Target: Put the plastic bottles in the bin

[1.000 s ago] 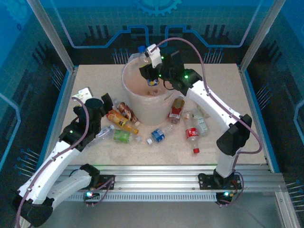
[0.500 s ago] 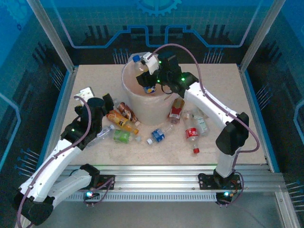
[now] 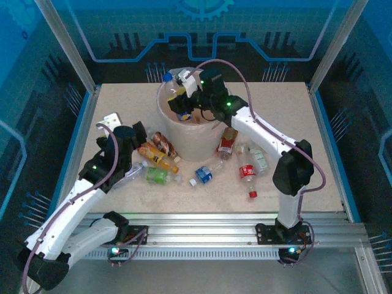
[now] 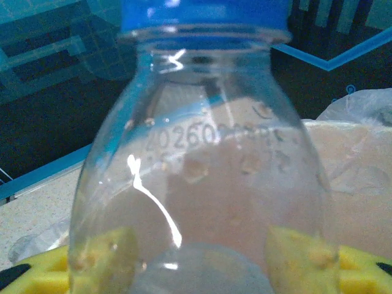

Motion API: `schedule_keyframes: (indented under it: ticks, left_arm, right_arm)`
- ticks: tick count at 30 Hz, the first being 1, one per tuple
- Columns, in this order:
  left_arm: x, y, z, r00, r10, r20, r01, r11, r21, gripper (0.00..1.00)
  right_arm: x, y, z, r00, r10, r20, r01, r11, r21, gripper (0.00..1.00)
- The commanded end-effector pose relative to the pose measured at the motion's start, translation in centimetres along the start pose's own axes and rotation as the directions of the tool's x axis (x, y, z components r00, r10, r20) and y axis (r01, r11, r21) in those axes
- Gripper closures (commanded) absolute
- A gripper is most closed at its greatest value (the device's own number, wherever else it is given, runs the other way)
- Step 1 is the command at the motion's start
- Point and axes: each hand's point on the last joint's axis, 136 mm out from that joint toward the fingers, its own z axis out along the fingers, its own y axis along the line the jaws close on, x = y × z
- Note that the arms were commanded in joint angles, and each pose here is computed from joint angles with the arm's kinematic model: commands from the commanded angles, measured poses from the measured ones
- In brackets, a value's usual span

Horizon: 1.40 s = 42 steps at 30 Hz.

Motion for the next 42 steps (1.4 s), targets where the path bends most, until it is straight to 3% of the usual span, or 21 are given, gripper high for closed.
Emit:
schedule_keyframes:
  ticks: [1, 14, 23, 27, 29, 37, 42]
  left_arm:
    - [-0.1, 0.4, 0.0, 1.0, 0.01, -0.001, -0.01, 1.0, -0.016, 0.01]
    - [0.2, 0.6, -0.1, 1.0, 0.012, -0.015, -0.012, 1.0, -0.021, 0.01]
    - [0.2, 0.5, 0.0, 1.0, 0.007, -0.015, -0.007, 1.0, -0.02, 0.01]
    - [0.5, 0.3, 0.2, 0.999, 0.013, -0.035, -0.013, 1.0, -0.014, 0.01]
    - [0.8, 0.5, 0.5, 0.998, 0.007, -0.062, -0.008, 1.0, -0.02, 0.01]
    - [2.4, 1.5, 2.1, 0.981, -0.04, -0.188, 0.035, 0.999, -0.029, 0.01]
    - [3.3, 1.9, 3.9, 0.952, 0.044, -0.303, -0.042, 0.999, 0.014, 0.01]
  right_arm:
    - [-0.1, 0.5, 1.0, 1.0, -0.007, 0.026, 0.008, 0.999, -0.033, 0.42]
    - [1.1, -0.5, 1.7, 1.0, 0.019, 0.002, -0.019, 0.999, -0.028, 0.2]
    - [-1.1, -0.3, -0.1, 0.999, 0.002, 0.038, -0.002, 1.0, -0.005, 0.16]
    - [-3.1, -0.4, -2.1, 0.998, -0.006, 0.063, 0.004, 0.999, 0.033, 0.09]
    - [-4.2, -0.6, -3.3, 0.997, -0.011, 0.076, 0.006, 0.998, 0.064, 0.0]
    - [-7.0, -2.5, -9.2, 0.996, 0.051, 0.071, -0.067, 0.969, 0.238, 0.0]
    - [-6.4, -4.5, -13.5, 0.986, 0.157, 0.048, -0.164, 0.915, 0.368, 0.0]
